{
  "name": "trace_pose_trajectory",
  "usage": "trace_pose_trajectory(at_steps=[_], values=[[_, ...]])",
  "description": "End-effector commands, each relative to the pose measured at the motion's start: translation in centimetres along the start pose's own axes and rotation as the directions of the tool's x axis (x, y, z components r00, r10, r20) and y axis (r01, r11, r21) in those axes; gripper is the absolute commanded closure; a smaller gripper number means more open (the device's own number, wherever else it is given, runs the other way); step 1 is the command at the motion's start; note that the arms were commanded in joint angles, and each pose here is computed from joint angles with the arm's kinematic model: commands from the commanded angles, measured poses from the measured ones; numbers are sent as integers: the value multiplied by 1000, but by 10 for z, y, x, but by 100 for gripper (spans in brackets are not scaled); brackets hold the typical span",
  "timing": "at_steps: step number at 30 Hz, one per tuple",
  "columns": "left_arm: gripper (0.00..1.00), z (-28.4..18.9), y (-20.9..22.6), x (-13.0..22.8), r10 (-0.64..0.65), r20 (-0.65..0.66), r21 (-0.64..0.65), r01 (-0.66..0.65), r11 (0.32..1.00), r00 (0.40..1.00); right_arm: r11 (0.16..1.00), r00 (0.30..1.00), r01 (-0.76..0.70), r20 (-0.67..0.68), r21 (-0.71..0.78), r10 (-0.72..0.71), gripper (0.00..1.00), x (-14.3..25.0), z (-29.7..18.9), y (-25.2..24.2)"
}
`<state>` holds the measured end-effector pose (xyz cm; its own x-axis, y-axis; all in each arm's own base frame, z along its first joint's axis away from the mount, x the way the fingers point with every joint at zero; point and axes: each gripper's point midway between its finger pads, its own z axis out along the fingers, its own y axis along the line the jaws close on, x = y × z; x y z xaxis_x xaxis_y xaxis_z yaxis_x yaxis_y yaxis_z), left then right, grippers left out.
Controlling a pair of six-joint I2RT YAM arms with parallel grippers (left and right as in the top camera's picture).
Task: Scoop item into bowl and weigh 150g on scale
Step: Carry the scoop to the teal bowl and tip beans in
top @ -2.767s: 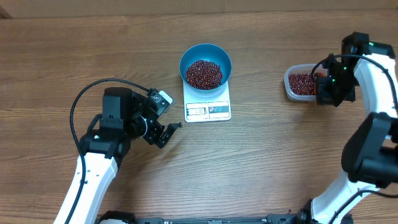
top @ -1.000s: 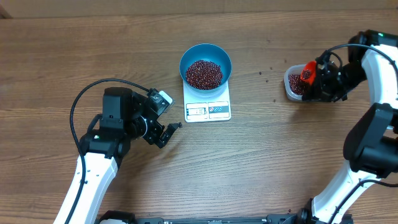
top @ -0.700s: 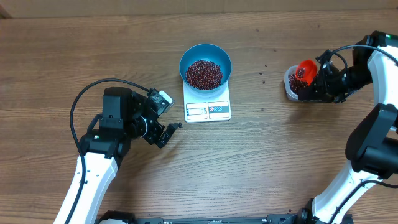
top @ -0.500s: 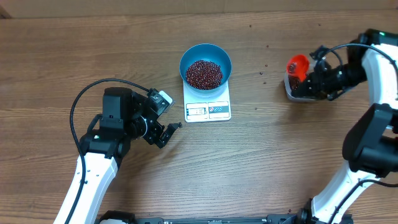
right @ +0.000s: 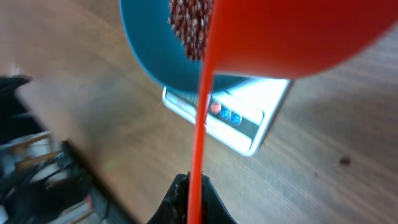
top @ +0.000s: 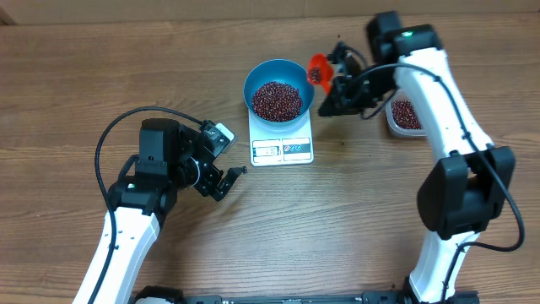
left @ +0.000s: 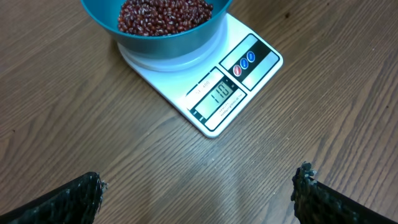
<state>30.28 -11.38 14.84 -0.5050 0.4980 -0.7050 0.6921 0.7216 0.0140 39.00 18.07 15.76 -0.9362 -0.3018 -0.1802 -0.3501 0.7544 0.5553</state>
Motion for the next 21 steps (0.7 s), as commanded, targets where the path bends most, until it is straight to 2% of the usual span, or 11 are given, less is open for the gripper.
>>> trace_pose_trajectory(at_steps=[1,7,8,10,13,15,21], values=[[0,0,0,-1,-7,2,-2,7,1000,1000,973,998,-33,61,227,20,96,-14,-4,5],[0,0,0,-1,-7,2,-2,7,1000,1000,819,993,38,67,573,-92,96,-22,-1,6],[1,0,0,-1,-7,2,-2,7,1000,1000,775,991,56,62,630,-122,96,-24,-3,7],[0,0,0,-1,-7,2,-3,7,1000,1000,630,979,102,36,769,-203,96,-26,-10,13],[0,0,0,-1,-7,2,-3,7,1000,1000,458,960,137,-4,878,-280,96,-27,-22,23],[0,0,0,-1,-7,2,-3,7,1000,1000,381,949,144,-18,913,-316,96,-29,-27,31],[0,0,0,-1,-7,2,-2,7,1000,1000,372,942,160,-28,914,-335,96,-28,-23,39]])
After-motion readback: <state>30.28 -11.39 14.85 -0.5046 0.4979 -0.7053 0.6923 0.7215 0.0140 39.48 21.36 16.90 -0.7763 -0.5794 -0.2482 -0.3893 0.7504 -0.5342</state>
